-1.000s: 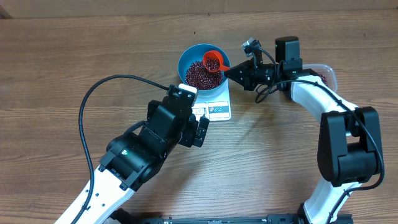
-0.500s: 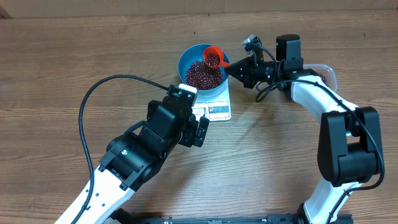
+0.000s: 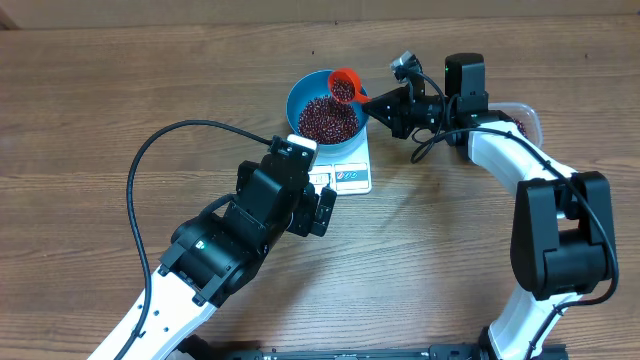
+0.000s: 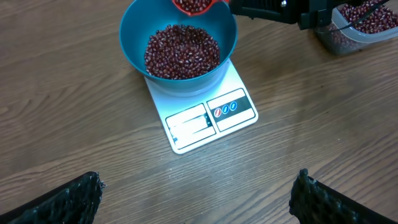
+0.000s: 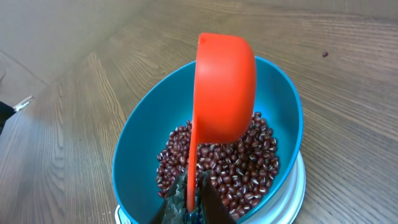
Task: Scoop item into bowl and weigh 150g on scale
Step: 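Tilt the red scoop slowly to pour beans into the teal bowl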
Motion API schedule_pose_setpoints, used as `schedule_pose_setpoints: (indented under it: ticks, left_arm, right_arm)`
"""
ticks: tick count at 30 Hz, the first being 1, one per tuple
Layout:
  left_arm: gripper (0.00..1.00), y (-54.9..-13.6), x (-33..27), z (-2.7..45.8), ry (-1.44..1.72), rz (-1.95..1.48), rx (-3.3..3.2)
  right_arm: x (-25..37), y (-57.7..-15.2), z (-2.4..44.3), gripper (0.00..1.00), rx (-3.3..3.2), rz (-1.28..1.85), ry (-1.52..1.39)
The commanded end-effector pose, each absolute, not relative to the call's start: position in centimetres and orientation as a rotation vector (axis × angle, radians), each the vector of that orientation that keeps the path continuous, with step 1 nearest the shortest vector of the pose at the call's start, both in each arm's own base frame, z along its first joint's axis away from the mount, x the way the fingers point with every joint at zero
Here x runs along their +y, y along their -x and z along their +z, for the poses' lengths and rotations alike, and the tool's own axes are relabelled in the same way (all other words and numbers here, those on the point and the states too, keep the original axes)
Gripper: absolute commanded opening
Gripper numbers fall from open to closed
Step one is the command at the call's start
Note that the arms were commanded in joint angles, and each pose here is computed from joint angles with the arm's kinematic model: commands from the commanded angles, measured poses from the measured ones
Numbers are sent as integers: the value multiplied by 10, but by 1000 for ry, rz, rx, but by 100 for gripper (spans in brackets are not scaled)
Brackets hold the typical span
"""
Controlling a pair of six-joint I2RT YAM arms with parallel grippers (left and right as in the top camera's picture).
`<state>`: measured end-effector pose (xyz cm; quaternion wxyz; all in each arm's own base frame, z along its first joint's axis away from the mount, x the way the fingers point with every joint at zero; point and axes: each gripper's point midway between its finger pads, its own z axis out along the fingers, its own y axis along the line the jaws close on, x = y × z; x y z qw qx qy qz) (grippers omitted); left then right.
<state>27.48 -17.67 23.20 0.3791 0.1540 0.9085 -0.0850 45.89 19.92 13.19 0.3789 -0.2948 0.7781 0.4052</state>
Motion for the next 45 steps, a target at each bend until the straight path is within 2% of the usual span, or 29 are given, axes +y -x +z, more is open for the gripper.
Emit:
schedule_pose_setpoints:
  ticks: [1, 3, 6, 13, 15, 17, 20, 22, 45]
  left_arm:
    - [100, -278, -174, 232, -364, -206, 2323]
    - [100, -278, -174, 232, -365, -206, 2323]
    - [100, -278, -174, 232, -364, -206, 2323]
    - [100, -278, -174, 232, -364, -206, 2323]
    - [100, -278, -174, 232, -364, -206, 2323]
    - [99, -278, -174, 232, -364, -206, 2323]
    - [100, -278, -174, 232, -364, -206, 2323]
    - [100, -278, -174, 232, -364, -206, 2323]
    - [99, -278, -174, 232, -364, -206, 2323]
  right_arm:
    - [203, -457, 132, 4, 1974, 1058, 774]
    - [194, -464, 122, 4, 1998, 934, 796]
    - [202, -457, 129, 4, 1956, 1009, 826]
    - [194, -464, 117, 4, 2016, 905, 807]
    - [203, -455, 123, 4, 1982, 980, 838]
    - [188, -465, 107, 4, 2054, 839, 813]
    - [201, -453, 118, 4, 2002, 967, 845]
    - [192, -461, 109, 4, 2056, 887, 806]
    - [198, -451, 109, 4, 2065, 960, 814]
